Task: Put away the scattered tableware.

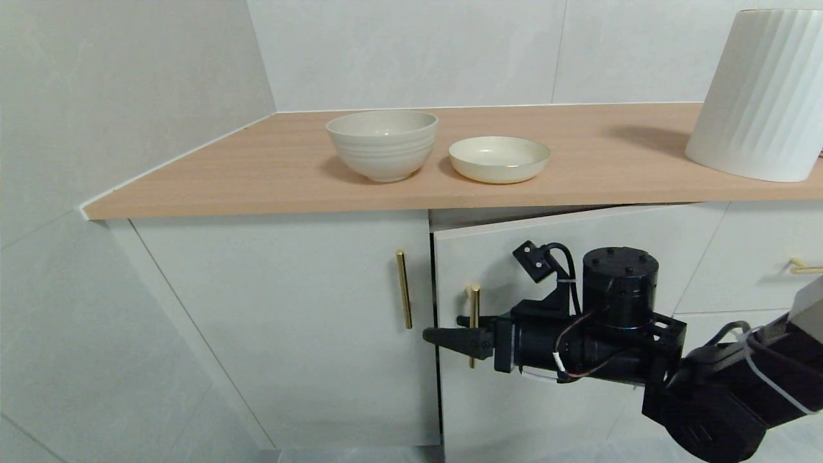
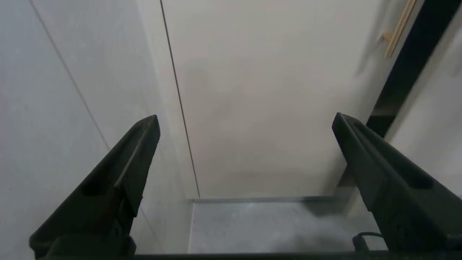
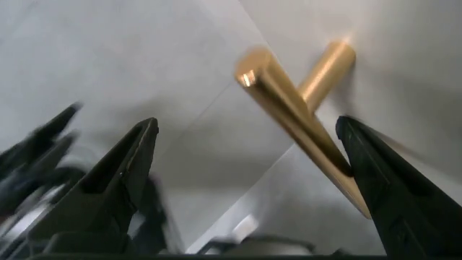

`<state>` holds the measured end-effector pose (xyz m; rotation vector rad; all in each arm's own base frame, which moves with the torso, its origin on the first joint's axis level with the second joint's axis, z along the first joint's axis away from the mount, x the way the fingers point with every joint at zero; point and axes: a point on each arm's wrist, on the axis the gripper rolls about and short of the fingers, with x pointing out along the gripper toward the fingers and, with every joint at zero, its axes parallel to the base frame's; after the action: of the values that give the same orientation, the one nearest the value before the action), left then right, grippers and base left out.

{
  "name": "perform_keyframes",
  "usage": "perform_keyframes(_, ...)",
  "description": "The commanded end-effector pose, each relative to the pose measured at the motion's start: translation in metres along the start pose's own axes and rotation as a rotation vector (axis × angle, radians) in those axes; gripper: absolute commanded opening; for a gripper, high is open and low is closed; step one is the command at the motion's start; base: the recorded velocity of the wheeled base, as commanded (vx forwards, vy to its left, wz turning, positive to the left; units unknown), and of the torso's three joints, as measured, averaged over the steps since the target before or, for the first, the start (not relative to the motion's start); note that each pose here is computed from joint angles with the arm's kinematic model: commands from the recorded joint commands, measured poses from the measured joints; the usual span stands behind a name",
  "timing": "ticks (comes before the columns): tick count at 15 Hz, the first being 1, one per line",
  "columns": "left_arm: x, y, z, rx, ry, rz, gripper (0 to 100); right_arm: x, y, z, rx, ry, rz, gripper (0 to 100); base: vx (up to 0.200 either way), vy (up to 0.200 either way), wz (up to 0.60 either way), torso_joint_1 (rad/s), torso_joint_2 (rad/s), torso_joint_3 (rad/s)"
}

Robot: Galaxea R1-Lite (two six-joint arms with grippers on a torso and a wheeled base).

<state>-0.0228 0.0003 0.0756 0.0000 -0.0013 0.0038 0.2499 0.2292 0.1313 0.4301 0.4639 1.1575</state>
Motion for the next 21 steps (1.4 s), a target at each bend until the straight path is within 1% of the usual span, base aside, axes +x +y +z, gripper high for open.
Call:
perform_keyframes(1,0.000,0.000,0.000,0.000,0.001,0.001,100,-0.021,0.017,0.009,0.008,0.016,0.069,100,0.000,0.000,0.00,0.000,0.00,0.000)
perform_keyframes(3,0.000,0.000,0.000,0.000,0.001,0.001,100,-0.031,0.024,0.013,0.024,0.033,0.081,100,0.000,0.000,0.00,0.000,0.00,0.000)
perform_keyframes(5,0.000,0.000,0.000,0.002,0.003,0.001,100,-0.043,0.030,0.017,0.044,0.081,0.114,100,0.000,0.000,0.00,0.000,0.00,0.000)
perform_keyframes(9,0.000,0.000,0.000,0.002,0.001,0.001,100,-0.045,0.030,0.016,0.053,0.105,0.134,100,0.000,0.000,0.00,0.000,0.00,0.000)
perform_keyframes(10,0.000,0.000,0.000,0.006,0.001,0.001,100,-0.045,0.030,0.016,0.053,0.105,0.134,100,0.000,0.000,0.00,0.000,0.00,0.000)
perform_keyframes(11,0.000,0.000,0.000,0.015,-0.002,0.005,100,-0.046,0.030,0.017,0.052,0.104,0.134,100,0.000,0.000,0.00,0.000,0.00,0.000)
perform_keyframes(12,0.000,0.000,0.003,0.055,-0.023,0.018,100,-0.046,0.031,0.017,0.051,0.102,0.135,100,0.000,0.000,0.00,0.000,0.00,0.000)
perform_keyframes(13,-0.001,0.001,0.006,0.077,-0.047,0.032,100,-0.047,0.032,0.017,0.049,0.100,0.136,100,0.000,0.000,0.00,0.000,0.00,0.000)
perform_keyframes(14,-0.003,0.001,0.015,0.081,-0.084,0.027,100,-0.047,0.032,0.017,0.049,0.100,0.136,100,0.000,0.000,0.00,0.000,0.00,0.000)
perform_keyframes(15,-0.007,0.000,0.027,0.082,-0.093,-0.009,100,-0.048,0.032,0.017,0.049,0.101,0.136,100,0.000,0.000,0.00,0.000,0.00,0.000)
perform_keyframes(16,-0.009,-0.001,0.038,0.084,-0.066,-0.058,100,-0.048,0.032,0.017,0.048,0.101,0.138,100,0.000,0.000,0.00,0.000,0.00,0.000)
perform_keyframes(17,-0.010,-0.002,0.052,0.077,-0.020,-0.115,100,-0.048,0.032,0.016,0.051,0.104,0.136,100,0.000,0.000,0.00,0.000,0.00,0.000)
perform_keyframes(19,0.000,-0.005,0.073,0.059,0.112,-0.232,100,-0.049,0.032,0.015,0.051,0.105,0.135,100,0.000,0.000,0.00,0.000,0.00,0.000)
perform_keyframes(20,0.009,-0.006,0.083,0.051,0.152,-0.276,100,-0.049,0.033,0.015,0.050,0.105,0.137,100,0.000,0.000,0.00,0.000,0.00,0.000)
perform_keyframes(21,0.021,-0.007,0.097,0.042,0.197,-0.320,100,-0.049,0.033,0.015,0.054,0.108,0.137,100,0.000,0.000,0.00,0.000,0.00,0.000)
